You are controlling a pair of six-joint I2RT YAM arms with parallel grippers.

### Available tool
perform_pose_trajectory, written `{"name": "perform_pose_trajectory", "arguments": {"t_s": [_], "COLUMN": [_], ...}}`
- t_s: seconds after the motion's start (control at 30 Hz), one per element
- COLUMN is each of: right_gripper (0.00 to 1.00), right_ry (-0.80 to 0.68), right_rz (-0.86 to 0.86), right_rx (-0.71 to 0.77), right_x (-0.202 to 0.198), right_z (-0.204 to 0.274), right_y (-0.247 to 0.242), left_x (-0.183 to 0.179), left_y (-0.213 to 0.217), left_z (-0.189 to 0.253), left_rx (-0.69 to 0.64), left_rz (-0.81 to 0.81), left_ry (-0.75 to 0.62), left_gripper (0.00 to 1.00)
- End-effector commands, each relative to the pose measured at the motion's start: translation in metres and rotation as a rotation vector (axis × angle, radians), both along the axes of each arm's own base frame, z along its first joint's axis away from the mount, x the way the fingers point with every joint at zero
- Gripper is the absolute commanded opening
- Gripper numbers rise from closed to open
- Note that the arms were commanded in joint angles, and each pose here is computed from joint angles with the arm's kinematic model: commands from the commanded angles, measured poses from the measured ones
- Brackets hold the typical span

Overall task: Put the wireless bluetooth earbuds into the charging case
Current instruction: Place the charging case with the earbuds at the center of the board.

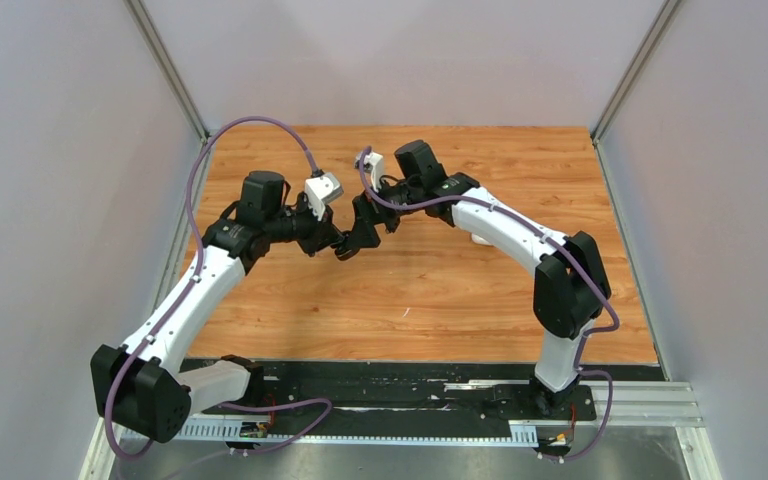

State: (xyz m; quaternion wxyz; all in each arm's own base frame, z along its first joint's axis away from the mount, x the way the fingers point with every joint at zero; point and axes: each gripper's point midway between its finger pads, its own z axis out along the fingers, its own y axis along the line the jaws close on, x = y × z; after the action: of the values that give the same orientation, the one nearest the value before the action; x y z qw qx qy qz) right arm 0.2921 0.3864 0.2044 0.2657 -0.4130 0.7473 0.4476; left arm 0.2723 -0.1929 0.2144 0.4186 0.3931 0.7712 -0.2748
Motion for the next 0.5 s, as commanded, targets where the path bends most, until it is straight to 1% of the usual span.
{"name": "perform_pose_trajectory", "arguments": {"t_s": [0.0, 0.3, 0.4, 0.47], "right_gripper": [1.0, 1.0, 0.98, 0.98], "right_ry": [-0.055, -0.033, -0.064, -0.102], "right_rz": [-0.001, 0.017, 0.048, 0.112], "right_rx": [0.078, 0.081, 0.106, 0.151], "right_x": [0.014, 0.009, 0.004, -0.004], "right_z": [0.027, 0.024, 0.036, 0.05], "right_y": [0.017, 0.018, 0.012, 0.004], "left_x": [0.008, 0.007, 0.007, 0.007], "left_y": [-0.006, -0.006, -0.004, -0.002], "left_z": [0.029, 0.027, 0.023, 0.02], "left_rx": [-0.021, -0.026, -0.014, -0.005], "left_rz": [-0.031, -0.025, -0.016, -0.016], "left_ry": [-0.096, -0.088, -0.086, -0.087], "left_gripper": [0.0, 0.0, 0.0, 0.0]}}
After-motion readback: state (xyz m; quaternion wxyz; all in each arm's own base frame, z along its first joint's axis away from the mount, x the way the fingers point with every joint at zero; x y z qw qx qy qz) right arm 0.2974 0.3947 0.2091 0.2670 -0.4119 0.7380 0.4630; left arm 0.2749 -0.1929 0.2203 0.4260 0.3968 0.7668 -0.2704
